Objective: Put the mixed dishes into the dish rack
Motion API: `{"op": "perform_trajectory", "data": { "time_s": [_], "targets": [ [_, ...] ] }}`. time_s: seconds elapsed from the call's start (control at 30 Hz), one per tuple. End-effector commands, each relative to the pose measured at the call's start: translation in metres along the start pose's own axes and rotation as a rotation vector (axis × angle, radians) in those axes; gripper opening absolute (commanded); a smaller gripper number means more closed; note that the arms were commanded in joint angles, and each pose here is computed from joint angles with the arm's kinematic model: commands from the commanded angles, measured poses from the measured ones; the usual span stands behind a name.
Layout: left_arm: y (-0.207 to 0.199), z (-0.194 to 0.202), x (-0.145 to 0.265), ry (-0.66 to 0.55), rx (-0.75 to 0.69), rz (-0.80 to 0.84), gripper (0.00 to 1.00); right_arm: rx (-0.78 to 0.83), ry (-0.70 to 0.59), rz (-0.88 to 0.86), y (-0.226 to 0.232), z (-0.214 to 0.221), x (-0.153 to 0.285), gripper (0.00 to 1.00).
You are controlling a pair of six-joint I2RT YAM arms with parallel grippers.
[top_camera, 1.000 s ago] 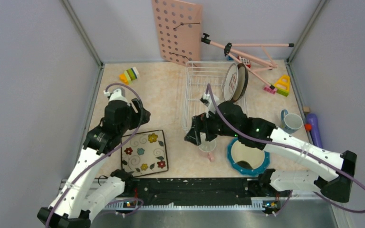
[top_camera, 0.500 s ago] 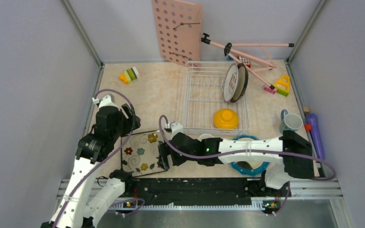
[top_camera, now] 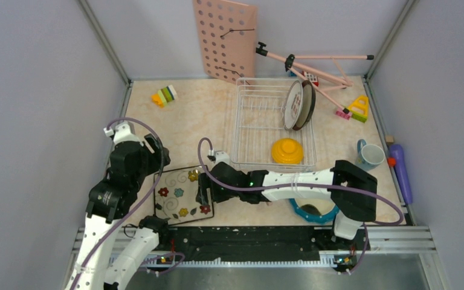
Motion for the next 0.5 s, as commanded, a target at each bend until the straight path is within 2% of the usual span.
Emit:
{"op": "perform_trajectory", "data": {
  "time_s": [0.0, 0.33, 0.47],
  "targets": [
    [-0.001, -0.003, -0.003, -0.021, -0.009, 0.001, 0.73, -0.080, -0.039, -0.040, 0.005, -0.005, -0.017, 0.76],
    [0.000, -0.005, -0.004, -0.036, -0.027, -0.001, 0.73, -0.131, -0.053, 0.126, -0.022, 0.015, -0.048, 0.74],
    [0.000, -0.004, -0.007, -0.032, -0.032, -0.005, 0.73, -0.137, -0.025, 0.121, -0.024, 0.023, -0.055, 0.74]
  ]
}}
Point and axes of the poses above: each gripper's point midway between its finger pads, its own x axis back along the fingers, its own y axis along the line the jaws close on, z = x × y, the point moved 6 cm from there along x, back along the fingers, and after that the axes turned 11 degrees about x, right-handed, at the moved point
